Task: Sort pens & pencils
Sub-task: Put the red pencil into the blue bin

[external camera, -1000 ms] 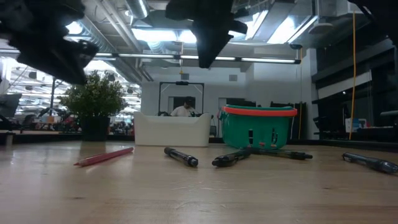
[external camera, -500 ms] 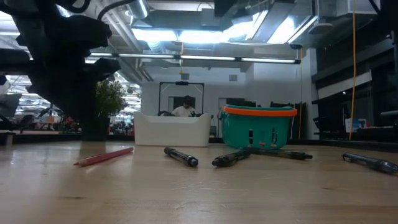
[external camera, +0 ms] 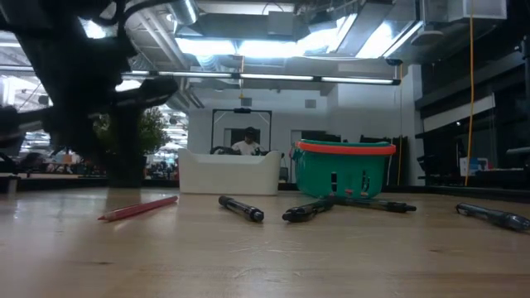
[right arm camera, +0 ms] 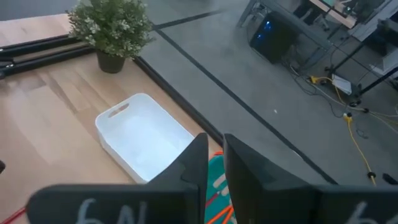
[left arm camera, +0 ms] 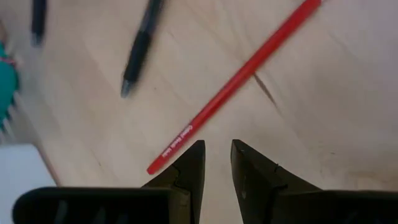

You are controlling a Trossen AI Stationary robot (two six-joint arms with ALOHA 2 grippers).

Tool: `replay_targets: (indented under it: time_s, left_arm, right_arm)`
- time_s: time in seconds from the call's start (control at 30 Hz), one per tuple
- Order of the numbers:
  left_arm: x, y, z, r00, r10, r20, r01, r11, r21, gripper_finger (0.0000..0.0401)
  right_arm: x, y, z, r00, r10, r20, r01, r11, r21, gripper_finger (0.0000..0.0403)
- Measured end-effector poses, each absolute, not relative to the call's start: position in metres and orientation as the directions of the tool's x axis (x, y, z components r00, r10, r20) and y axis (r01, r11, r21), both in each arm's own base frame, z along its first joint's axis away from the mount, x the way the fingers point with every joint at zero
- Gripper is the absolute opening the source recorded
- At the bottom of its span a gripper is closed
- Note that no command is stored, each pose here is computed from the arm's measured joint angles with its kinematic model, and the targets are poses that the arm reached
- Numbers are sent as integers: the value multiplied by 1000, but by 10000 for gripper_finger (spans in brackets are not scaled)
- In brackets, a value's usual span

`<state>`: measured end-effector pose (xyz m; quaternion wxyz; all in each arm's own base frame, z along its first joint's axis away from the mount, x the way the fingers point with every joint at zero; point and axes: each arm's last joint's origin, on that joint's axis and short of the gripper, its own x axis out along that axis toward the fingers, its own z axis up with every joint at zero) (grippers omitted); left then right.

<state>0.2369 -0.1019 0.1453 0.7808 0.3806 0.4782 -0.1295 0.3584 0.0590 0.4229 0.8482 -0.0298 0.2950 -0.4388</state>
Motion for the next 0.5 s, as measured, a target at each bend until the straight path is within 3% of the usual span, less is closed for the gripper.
replay_targets:
  time_s: [0.5]
  left_arm:
    - [242, -105, 143, 541, 154, -827, 704, 454, 546, 72]
  right_arm:
    - [359, 59, 423, 443, -764, -469, 705, 620, -344, 53]
